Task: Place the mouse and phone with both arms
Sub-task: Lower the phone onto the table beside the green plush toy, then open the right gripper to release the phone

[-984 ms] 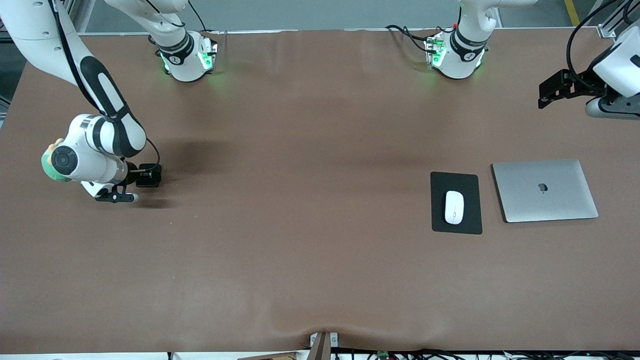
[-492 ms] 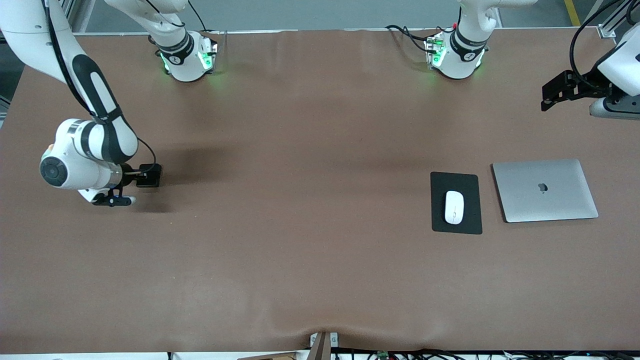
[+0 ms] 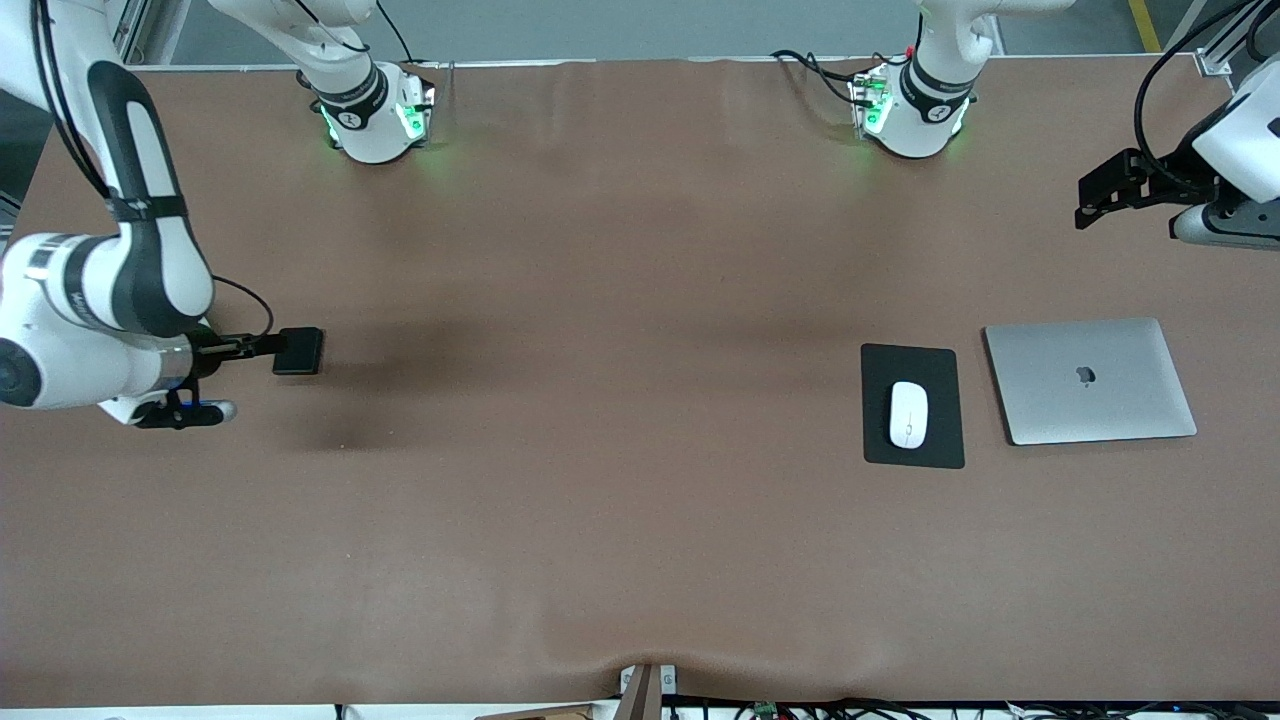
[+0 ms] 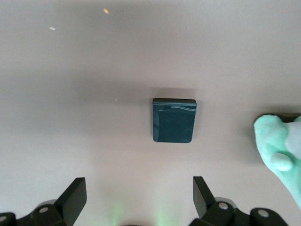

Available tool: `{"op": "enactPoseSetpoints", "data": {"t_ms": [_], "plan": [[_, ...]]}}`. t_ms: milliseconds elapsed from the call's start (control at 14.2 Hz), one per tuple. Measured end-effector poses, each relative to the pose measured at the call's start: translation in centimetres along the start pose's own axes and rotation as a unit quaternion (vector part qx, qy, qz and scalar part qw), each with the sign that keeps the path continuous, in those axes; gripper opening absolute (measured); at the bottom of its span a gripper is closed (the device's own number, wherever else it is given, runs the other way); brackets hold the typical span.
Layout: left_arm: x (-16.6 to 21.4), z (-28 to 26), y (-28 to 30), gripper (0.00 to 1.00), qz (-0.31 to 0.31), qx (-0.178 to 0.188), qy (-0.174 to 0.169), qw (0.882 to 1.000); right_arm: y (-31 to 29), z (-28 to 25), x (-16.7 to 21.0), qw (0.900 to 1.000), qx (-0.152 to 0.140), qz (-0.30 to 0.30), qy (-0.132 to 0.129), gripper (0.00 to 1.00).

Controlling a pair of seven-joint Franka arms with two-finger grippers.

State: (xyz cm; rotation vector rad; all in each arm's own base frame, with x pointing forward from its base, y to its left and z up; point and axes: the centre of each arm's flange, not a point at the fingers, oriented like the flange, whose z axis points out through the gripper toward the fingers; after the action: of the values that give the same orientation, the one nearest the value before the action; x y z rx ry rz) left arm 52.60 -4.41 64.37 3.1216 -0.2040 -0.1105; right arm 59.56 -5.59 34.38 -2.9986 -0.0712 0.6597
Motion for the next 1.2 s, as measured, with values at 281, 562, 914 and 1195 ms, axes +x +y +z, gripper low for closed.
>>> {"op": "enactPoseSetpoints", "data": {"t_ms": [281, 562, 914, 1195], "plan": [[0.0, 0.0, -0.5, 1.0, -0.005, -0.002, 0.001, 1.0, -0.2, -4.3, 0.2, 0.999, -0.006, -0.002, 0.037, 1.0], [0.1, 0.2, -0.4, 1.0, -0.004, -0.002, 0.0, 1.0, -5.1, -10.2, -0.5, 0.998, -0.022, -0.037, 0.054, 1.0], [0.2, 0.6, 0.1, 1.0, 0.001, -0.002, -0.004, 1.0, -6.6, -15.0, -2.0, 0.996, -0.03, -0.045, 0.071, 1.0], [0.2, 0.6, -0.1, 1.0, -0.001, -0.002, -0.004, 1.0, -7.0, -19.1, -3.9, 0.994, -0.033, -0.047, 0.097, 1.0]]}}
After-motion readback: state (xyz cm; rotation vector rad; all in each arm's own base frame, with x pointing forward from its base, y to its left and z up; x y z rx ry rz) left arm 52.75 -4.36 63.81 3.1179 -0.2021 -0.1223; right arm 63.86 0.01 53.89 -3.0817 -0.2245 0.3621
